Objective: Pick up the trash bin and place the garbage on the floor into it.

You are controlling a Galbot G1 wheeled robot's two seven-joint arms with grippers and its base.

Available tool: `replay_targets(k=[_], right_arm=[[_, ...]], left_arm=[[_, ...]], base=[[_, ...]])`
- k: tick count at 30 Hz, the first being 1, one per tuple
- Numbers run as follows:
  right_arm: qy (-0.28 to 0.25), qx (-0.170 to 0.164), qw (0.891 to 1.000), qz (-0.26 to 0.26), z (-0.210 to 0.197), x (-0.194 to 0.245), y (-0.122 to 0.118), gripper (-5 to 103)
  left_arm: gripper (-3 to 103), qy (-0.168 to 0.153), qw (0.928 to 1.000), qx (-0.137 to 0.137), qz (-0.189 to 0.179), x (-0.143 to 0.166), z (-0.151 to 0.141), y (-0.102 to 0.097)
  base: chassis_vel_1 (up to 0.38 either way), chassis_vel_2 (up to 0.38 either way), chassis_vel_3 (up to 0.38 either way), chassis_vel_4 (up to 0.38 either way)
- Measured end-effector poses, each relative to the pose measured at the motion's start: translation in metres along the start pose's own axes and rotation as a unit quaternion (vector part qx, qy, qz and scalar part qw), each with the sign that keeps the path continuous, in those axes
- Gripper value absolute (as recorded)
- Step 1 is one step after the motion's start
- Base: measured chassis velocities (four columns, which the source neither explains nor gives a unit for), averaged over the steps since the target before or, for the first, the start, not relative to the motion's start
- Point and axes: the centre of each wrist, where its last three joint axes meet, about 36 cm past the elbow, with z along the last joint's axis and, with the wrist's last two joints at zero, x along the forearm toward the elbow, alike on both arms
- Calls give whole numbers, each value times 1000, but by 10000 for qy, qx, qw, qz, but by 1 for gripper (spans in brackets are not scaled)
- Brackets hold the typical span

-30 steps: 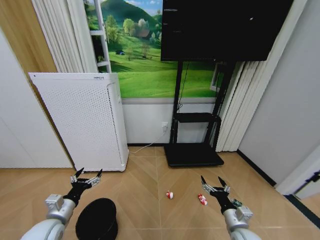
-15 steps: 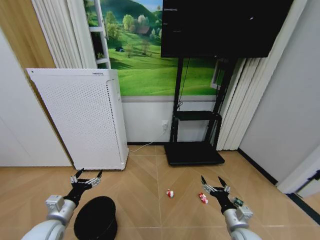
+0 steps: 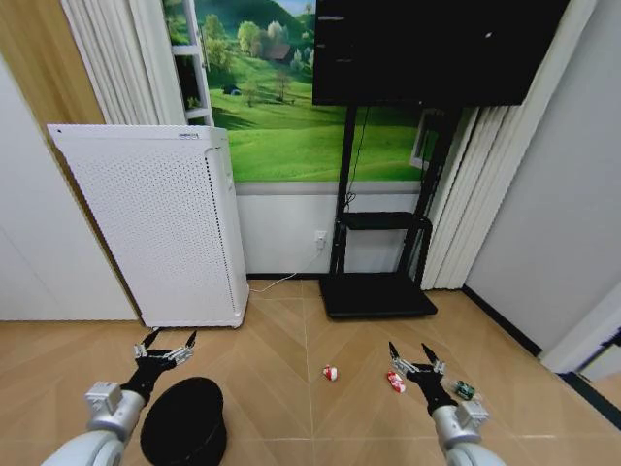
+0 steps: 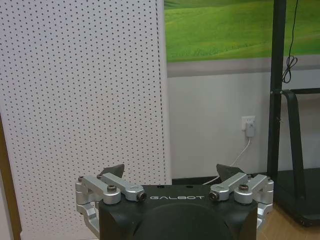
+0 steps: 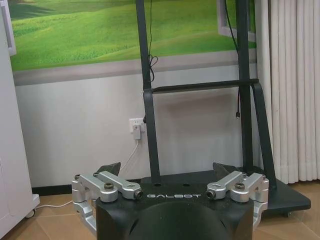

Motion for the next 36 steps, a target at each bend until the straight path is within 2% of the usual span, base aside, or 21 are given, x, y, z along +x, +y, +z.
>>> replay_targets(k=[12,15,17,19,20,22,23,24,26,28,29,31,32,34,35,36], right_arm=[[55,-26,10000,-30,5,-5,0,100],[70,-32,10000,-22,7,-5,0,100],[84,-34,10000,5,9,-4,-1,100],[87,-32,10000,14,10,-4,-2,100],[98,-15,9999,43,12,-3,-4,100],[107,-10,9999,51,12,-2,-5,100],[116,-2,9999,75,14,-2,-7,100],[116,-2,9999,75,14,-2,-7,100],[137,14,9998,125,17,0,-8,100],[152,27,9998,159,18,-1,-7,100],[152,27,9998,159,18,-1,-7,100],[157,42,9998,150,19,-3,-5,100],[157,42,9998,150,19,-3,-5,100],[170,50,9997,137,20,-5,-3,100],[192,57,9997,131,21,-6,-3,100],[192,57,9997,131,21,-6,-3,100]], left_arm=[[100,85,9998,78,-147,1,5,-1],[100,136,9991,177,-372,1,11,-4],[100,386,9961,418,-682,8,19,-9],[100,476,9948,468,-767,11,21,-10],[100,829,9886,585,-1110,19,26,-12],[100,949,9859,623,-1228,23,28,-13],[100,1308,9767,656,-1569,31,34,-13],[100,1308,9767,656,-1569,31,34,-13],[100,1791,9636,672,-1868,41,45,-11],[100,2160,9540,757,-1935,50,54,-9],[100,2160,9540,757,-1935,50,54,-9],[100,2370,9471,919,-1959,55,66,-5],[100,2370,9471,919,-1959,55,66,-5],[100,2502,9414,1109,-1970,53,76,-2],[100,2661,9337,1221,-2063,49,83,-1],[100,2661,9337,1221,-2063,49,83,-1]], base=[[0,0,0,0],[0,0,0,0],[0,0,0,0],[0,0,0,0],[0,0,0,0],[0,0,0,0],[0,0,0,0],[0,0,0,0],[0,0,0,0],[0,0,0,0],[0,0,0,0],[0,0,0,0],[0,0,0,0],[0,0,0,0],[0,0,0,0],[0,0,0,0]])
